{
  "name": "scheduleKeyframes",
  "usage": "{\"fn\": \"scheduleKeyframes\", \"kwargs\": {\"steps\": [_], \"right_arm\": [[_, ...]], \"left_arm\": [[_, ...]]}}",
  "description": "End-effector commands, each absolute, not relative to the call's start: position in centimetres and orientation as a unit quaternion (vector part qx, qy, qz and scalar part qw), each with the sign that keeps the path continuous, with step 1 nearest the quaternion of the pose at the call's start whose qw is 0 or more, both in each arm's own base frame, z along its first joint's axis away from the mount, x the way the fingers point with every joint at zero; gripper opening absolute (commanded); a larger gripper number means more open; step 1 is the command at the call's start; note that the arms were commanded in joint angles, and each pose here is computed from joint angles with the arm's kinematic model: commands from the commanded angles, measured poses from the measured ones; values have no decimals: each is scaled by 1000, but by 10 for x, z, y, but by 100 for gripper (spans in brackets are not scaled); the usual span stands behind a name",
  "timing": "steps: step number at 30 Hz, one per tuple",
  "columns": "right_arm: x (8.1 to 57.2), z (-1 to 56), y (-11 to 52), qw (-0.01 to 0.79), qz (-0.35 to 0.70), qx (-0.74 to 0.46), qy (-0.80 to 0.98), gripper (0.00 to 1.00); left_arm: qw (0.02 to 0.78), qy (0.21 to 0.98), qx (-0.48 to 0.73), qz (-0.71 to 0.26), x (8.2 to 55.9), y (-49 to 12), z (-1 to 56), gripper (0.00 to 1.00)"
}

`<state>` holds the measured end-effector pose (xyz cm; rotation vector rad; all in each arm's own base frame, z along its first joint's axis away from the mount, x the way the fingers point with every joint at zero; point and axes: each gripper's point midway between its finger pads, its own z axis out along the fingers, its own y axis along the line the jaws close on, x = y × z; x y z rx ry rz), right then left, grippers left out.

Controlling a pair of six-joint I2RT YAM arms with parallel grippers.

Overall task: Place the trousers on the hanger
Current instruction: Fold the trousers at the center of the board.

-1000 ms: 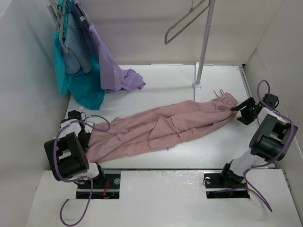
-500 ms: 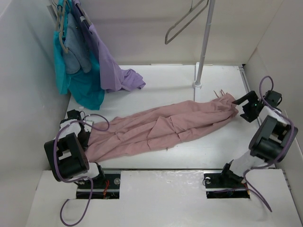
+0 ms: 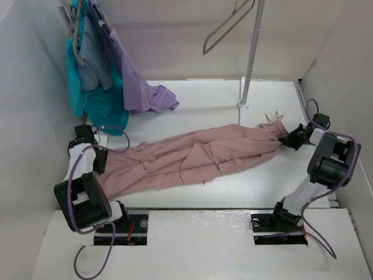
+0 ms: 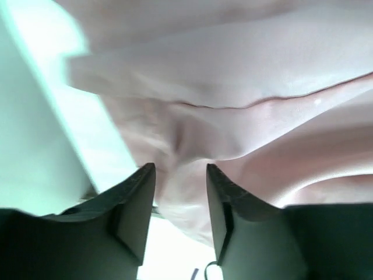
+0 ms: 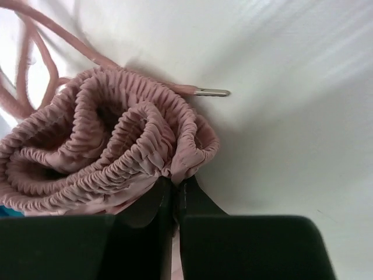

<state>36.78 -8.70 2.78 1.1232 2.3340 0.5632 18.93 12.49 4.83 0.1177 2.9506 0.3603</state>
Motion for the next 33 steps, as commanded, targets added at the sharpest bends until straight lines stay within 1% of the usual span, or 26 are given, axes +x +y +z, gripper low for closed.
{"fn": "scheduleKeyframes", "kwargs": {"steps": [1,2,3,4,5,6,7,9,10,11,13,14,15,16,17,19,20,21,23,24,26,27,30,31,32,33], "right_arm": [[364,32,-99,250,169,428,852,0],[365,37,-100,256,167,420,854,0],[363,36,-101,251,163,423,855,0],[362,41,-101,254,161,417,858,0],[363,47,-104,263,155,416,856,0],[361,48,-105,263,149,413,859,0],[361,51,-107,268,143,414,858,0],[356,53,-105,270,141,408,861,0],[356,53,-105,270,141,408,861,0],[353,50,-104,266,140,405,864,0],[351,51,-105,268,135,406,863,0],[349,51,-104,268,135,406,863,0],[349,51,-104,268,135,406,863,0],[349,51,-104,268,135,406,863,0],[349,51,-104,268,135,406,863,0],[348,48,-103,264,135,407,864,0],[348,48,-103,263,135,407,864,0],[348,48,-103,263,135,407,864,0],[349,52,-102,268,140,404,863,0],[349,52,-102,268,140,404,863,0],[350,59,-103,278,138,398,863,0],[350,59,-103,279,138,398,863,0],[346,62,-105,280,127,396,865,0],[348,65,-108,285,121,392,866,0],[346,67,-107,284,121,393,866,0],[349,70,-109,289,121,391,865,0]], "left_arm": [[144,980,37,135,214,131,90,40],[148,979,47,130,217,130,96,41],[171,977,52,113,224,124,106,41],[208,970,60,113,240,124,131,41],[226,967,70,98,248,116,142,41],[248,962,91,62,254,100,155,41],[284,950,119,55,269,85,181,41],[300,940,162,24,278,51,196,41],[316,923,221,-8,284,6,205,41],[327,911,252,-25,287,-19,214,44],[333,889,308,-59,288,-69,216,47],[328,871,357,-85,279,-113,214,50],[327,858,386,-92,279,-133,213,56],[323,846,411,-102,277,-153,208,58],[296,831,455,-121,268,-186,194,60],[279,813,494,-133,260,-218,183,63],[280,803,510,-134,265,-238,175,64],[279,781,541,-136,254,-260,171,66],[303,762,553,-143,259,-290,169,69],[294,759,564,-142,258,-303,157,71],[301,764,551,-148,269,-317,154,71],[295,772,542,-151,275,-325,143,71],[292,782,531,-147,287,-330,132,70],[282,789,529,-131,291,-328,120,67],[277,791,530,-130,291,-328,115,55],[267,794,531,-127,289,-325,107,47]]}}
